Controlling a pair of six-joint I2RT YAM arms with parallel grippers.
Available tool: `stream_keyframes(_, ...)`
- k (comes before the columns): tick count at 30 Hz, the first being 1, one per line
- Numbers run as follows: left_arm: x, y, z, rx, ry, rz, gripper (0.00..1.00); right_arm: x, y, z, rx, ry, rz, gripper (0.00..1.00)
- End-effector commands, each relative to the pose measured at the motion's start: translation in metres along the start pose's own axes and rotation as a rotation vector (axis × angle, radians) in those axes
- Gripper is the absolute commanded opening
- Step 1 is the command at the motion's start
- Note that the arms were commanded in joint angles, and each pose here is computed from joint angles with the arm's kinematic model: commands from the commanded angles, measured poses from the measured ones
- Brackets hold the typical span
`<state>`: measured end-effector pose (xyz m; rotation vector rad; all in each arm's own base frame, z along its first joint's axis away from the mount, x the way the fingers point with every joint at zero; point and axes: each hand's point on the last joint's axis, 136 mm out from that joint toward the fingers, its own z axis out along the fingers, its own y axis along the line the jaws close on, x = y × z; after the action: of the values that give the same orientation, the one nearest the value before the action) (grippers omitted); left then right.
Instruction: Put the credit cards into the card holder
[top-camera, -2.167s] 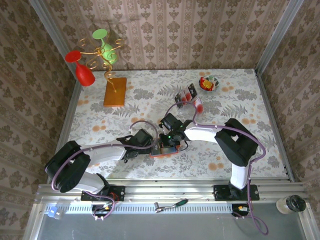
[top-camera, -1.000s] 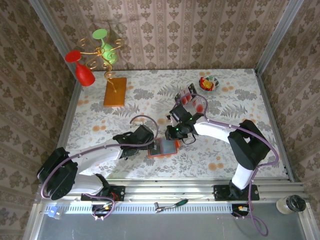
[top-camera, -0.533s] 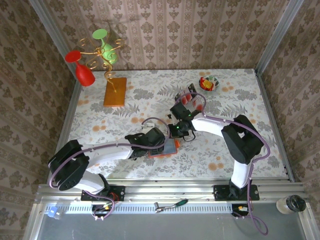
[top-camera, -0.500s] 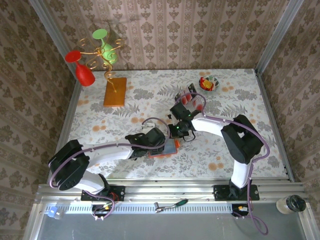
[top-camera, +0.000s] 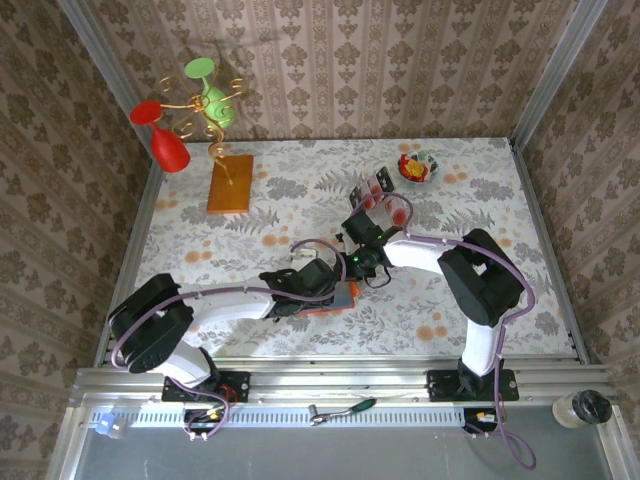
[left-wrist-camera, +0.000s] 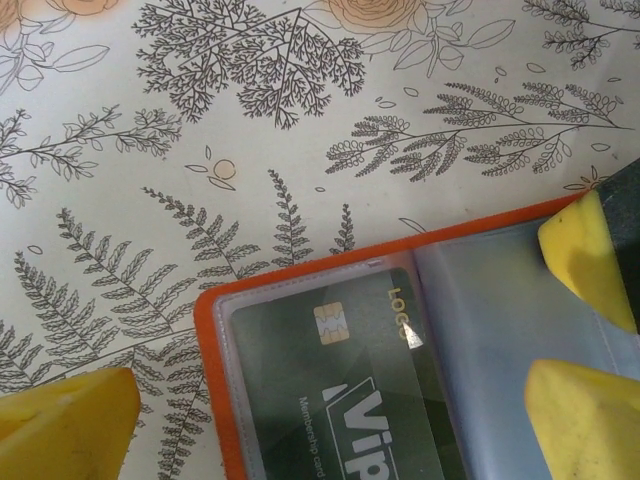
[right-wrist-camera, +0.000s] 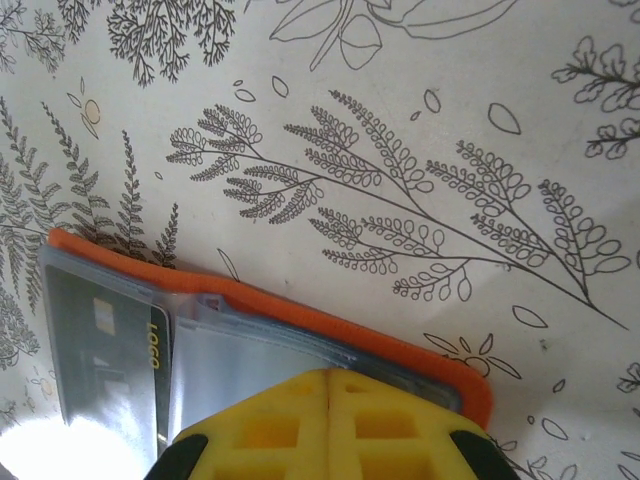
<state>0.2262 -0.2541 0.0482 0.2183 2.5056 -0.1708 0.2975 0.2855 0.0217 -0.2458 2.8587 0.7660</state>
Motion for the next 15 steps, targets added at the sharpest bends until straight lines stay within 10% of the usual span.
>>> stream_keyframes(1, 0.008, 0.003, 0.005, -0.022, 0.008, 0.011, 1.0, 0.015, -0.008, 0.011, 0.006, 0.055, 0.034, 0.07)
stream_keyframes(15, 0.029, 0.018, 0.015, -0.076, 0.045, 0.019, 1.0, 0.006, -0.003, -0.001, -0.003, 0.027, 0.038, 0.16)
